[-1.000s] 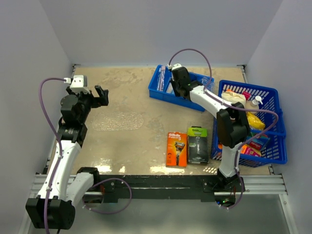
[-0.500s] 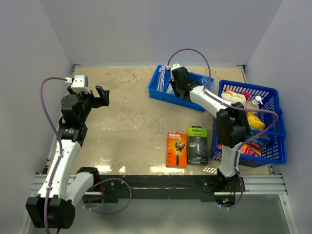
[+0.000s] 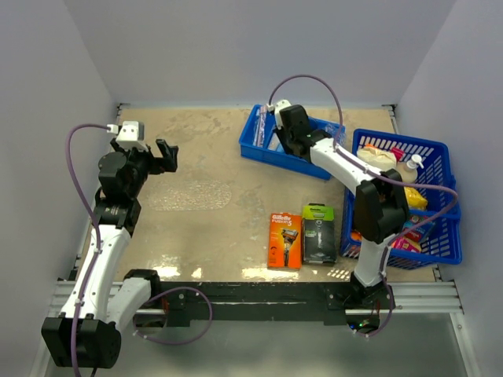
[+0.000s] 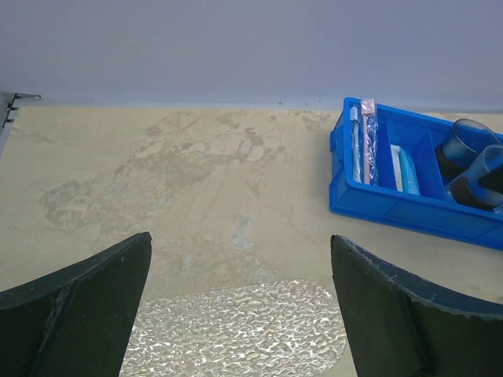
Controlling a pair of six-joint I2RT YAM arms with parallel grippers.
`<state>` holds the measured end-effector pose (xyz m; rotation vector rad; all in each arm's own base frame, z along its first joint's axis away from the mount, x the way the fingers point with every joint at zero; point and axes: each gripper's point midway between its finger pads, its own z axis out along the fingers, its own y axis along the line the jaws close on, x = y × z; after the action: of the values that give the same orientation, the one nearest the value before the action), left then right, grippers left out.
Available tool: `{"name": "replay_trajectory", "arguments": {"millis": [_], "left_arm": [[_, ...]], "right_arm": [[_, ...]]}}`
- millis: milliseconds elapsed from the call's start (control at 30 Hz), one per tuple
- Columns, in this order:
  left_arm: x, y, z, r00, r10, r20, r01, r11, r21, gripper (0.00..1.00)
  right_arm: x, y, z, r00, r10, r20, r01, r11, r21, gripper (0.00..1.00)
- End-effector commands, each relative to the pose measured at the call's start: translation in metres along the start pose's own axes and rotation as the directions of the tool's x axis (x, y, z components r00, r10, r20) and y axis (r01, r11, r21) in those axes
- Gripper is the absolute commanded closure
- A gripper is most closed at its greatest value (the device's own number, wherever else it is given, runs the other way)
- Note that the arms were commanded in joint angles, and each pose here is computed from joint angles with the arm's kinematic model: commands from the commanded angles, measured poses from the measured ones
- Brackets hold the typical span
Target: Prepare toiletry sets of a toothbrush and toothpaste on the tray
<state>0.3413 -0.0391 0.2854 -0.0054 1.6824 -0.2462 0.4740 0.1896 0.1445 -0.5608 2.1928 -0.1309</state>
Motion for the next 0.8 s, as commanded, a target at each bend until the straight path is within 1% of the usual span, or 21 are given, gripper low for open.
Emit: {"name": "replay_trajectory", "arguments": {"millis": [0,133,267,533,600,667,733,767], "left_arm": [[-0.015,-0.008,0.0,0.999,0.019,0.044,-0.021,0.999,0.039,0.0],[-0.014,-0.01,0.0,0.999,0.018,0.044,-0.02,0.999,0.043,0.0],[-0.015,-0.01,0.0,0.999,0.018,0.044,-0.02,0.999,0.043,0.0],[-0.01,-0.006,0.002,1.0,0.001,0.024,-0.002,1.0,0.018,0.0],[-0.01,-0.006,0.002,1.0,-0.003,0.024,0.003,1.0,0.018,0.0],[-0.01,-0.006,0.002,1.0,-0.005,0.023,0.005,1.0,0.015,0.0],[-0.009,-0.006,0.003,1.0,-0.008,0.02,0.008,1.0,0.013,0.0],[-0.01,-0.005,0.002,1.0,-0.01,0.022,0.009,1.0,0.011,0.0]], "right_arm": [[-0.064,-0.02,-0.048,0.979,-0.014,0.203,0.007,0.999,0.032,1.0],[-0.07,-0.02,-0.059,0.976,-0.035,0.215,0.028,0.999,0.032,1.0],[-0.082,-0.019,-0.076,0.967,-0.052,0.251,0.045,0.998,0.033,1.0],[-0.101,0.0,-0.114,0.945,-0.084,0.317,0.079,0.997,0.027,1.0],[-0.106,0.006,-0.122,0.941,-0.081,0.329,0.077,0.997,0.026,1.0],[-0.109,0.006,-0.13,0.944,-0.076,0.32,0.067,0.997,0.038,1.0],[-0.108,0.016,-0.135,0.949,-0.068,0.307,0.062,0.998,0.028,1.0],[-0.112,0.017,-0.139,0.95,-0.037,0.311,0.029,0.999,0.03,1.0]]}}
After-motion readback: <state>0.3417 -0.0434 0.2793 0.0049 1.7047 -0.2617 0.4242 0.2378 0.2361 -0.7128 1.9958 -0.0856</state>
